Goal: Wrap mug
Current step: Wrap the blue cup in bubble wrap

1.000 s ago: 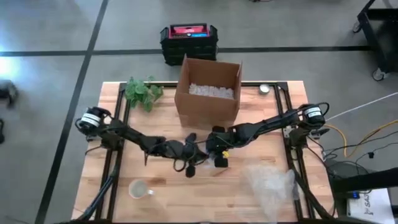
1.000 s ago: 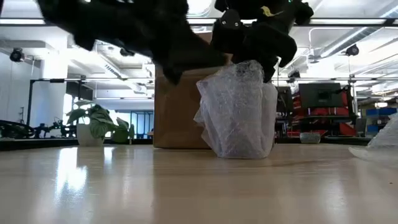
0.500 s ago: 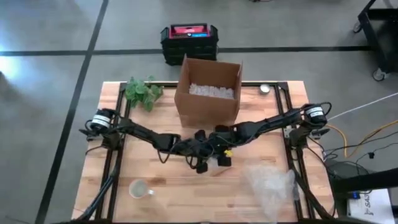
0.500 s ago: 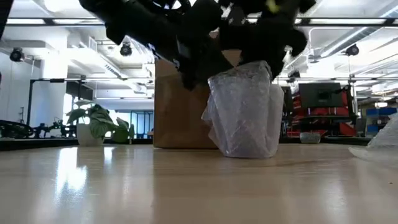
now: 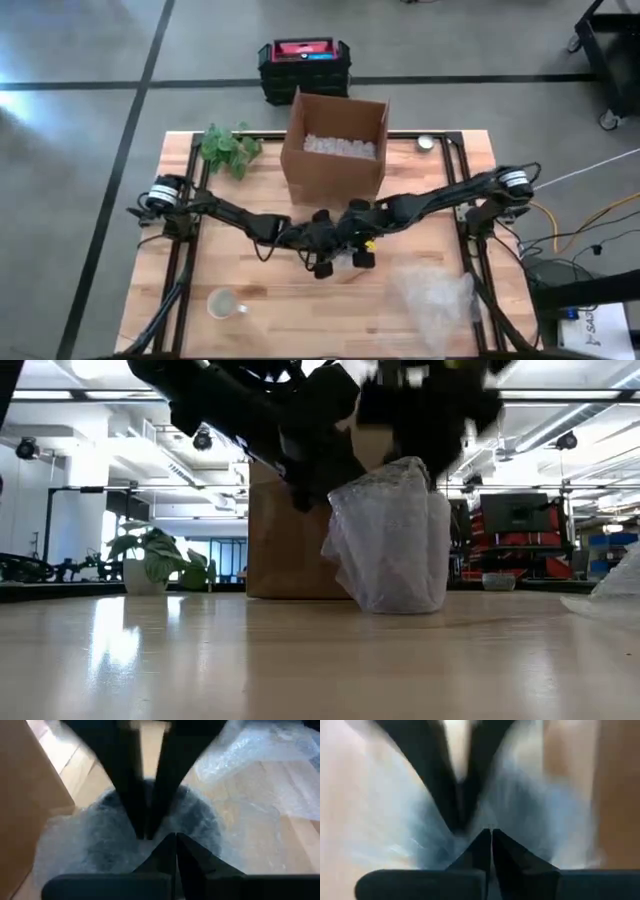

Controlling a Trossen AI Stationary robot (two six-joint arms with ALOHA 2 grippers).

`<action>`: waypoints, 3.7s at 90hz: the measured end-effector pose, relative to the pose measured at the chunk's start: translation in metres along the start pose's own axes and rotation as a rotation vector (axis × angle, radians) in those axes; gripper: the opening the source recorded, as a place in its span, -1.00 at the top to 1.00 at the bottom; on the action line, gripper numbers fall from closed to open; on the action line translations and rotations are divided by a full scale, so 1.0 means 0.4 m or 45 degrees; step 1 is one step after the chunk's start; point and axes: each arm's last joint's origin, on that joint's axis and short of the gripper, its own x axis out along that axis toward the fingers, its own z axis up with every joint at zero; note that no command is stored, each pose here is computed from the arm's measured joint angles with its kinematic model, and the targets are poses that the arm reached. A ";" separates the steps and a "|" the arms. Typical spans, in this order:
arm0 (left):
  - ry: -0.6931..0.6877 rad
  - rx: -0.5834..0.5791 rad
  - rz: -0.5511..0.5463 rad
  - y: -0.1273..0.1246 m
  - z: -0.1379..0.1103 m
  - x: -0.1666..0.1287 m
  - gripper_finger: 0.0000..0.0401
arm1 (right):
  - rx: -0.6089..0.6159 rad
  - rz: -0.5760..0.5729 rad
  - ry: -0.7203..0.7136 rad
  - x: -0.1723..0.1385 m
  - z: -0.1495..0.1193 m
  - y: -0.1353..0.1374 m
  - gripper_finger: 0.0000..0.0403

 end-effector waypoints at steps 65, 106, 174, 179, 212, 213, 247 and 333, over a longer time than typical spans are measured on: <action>0.173 -0.168 -0.017 -0.036 -0.068 -0.195 1.00 | 0.142 0.048 -0.072 0.091 0.022 0.004 0.99; -0.161 -0.203 -0.182 -0.063 -0.085 -0.104 1.00 | 0.221 0.037 -0.142 0.092 0.034 0.004 0.99; 0.031 -0.103 -0.016 -0.031 -0.030 -0.092 1.00 | 0.353 0.087 -0.198 0.077 0.062 0.028 0.99; 0.056 -0.097 -0.024 -0.031 -0.026 -0.109 1.00 | 0.350 0.124 -0.168 0.069 0.069 0.031 0.99; 0.103 -0.097 0.001 -0.027 -0.024 -0.132 1.00 | 0.175 0.058 0.054 -0.027 0.105 0.006 0.99; 0.101 -0.098 0.001 -0.027 -0.023 -0.132 1.00 | 0.169 0.053 0.064 -0.030 0.105 0.005 0.99; 0.090 -0.102 -0.011 -0.028 -0.021 -0.132 1.00 | 0.165 -0.172 0.169 -0.119 0.052 -0.009 0.99; 0.048 -0.090 -0.028 -0.033 -0.045 -0.073 1.00 | 0.110 -0.034 -0.090 -0.133 0.068 0.049 0.99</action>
